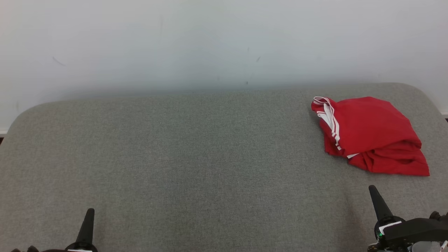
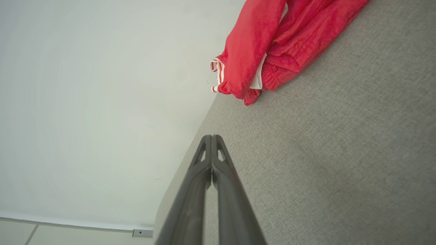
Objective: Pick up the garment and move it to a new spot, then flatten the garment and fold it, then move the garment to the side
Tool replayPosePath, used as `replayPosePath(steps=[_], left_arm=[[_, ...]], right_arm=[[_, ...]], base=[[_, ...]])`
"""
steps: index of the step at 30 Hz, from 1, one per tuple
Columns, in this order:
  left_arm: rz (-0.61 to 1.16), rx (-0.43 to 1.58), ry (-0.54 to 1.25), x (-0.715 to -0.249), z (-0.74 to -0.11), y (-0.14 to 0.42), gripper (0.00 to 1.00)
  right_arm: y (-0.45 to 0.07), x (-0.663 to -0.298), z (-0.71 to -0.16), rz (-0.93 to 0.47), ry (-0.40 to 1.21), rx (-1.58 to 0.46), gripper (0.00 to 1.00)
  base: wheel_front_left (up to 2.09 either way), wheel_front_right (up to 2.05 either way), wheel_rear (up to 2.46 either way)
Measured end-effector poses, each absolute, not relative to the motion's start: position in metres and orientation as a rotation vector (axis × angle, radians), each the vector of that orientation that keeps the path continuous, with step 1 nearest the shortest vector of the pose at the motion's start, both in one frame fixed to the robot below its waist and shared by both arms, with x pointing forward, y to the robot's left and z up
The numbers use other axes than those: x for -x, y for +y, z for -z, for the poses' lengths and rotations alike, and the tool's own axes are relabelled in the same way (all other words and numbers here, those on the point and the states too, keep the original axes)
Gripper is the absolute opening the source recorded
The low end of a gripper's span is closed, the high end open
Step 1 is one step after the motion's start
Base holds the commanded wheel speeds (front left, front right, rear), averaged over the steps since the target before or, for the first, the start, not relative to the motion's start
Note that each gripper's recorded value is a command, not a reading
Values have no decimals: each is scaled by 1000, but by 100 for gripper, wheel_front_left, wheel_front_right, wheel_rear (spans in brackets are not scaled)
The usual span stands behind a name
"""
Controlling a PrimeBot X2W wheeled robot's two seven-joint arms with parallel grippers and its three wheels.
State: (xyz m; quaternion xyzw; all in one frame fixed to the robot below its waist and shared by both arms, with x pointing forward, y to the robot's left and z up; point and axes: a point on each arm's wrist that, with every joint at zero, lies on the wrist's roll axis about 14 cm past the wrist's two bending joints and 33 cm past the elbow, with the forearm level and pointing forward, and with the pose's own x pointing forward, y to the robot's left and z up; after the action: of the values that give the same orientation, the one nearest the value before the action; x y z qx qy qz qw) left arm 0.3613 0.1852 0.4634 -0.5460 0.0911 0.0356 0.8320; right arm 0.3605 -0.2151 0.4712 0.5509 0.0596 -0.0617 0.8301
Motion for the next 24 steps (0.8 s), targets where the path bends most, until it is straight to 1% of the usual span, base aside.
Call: replayPosePath(steps=[24], left_arm=[[-61, 1519, 106, -377, -477, 190, 0]], right_arm=[[-207, -377, -478, 96, 68, -1525, 0]], base=[[0, 0, 0]])
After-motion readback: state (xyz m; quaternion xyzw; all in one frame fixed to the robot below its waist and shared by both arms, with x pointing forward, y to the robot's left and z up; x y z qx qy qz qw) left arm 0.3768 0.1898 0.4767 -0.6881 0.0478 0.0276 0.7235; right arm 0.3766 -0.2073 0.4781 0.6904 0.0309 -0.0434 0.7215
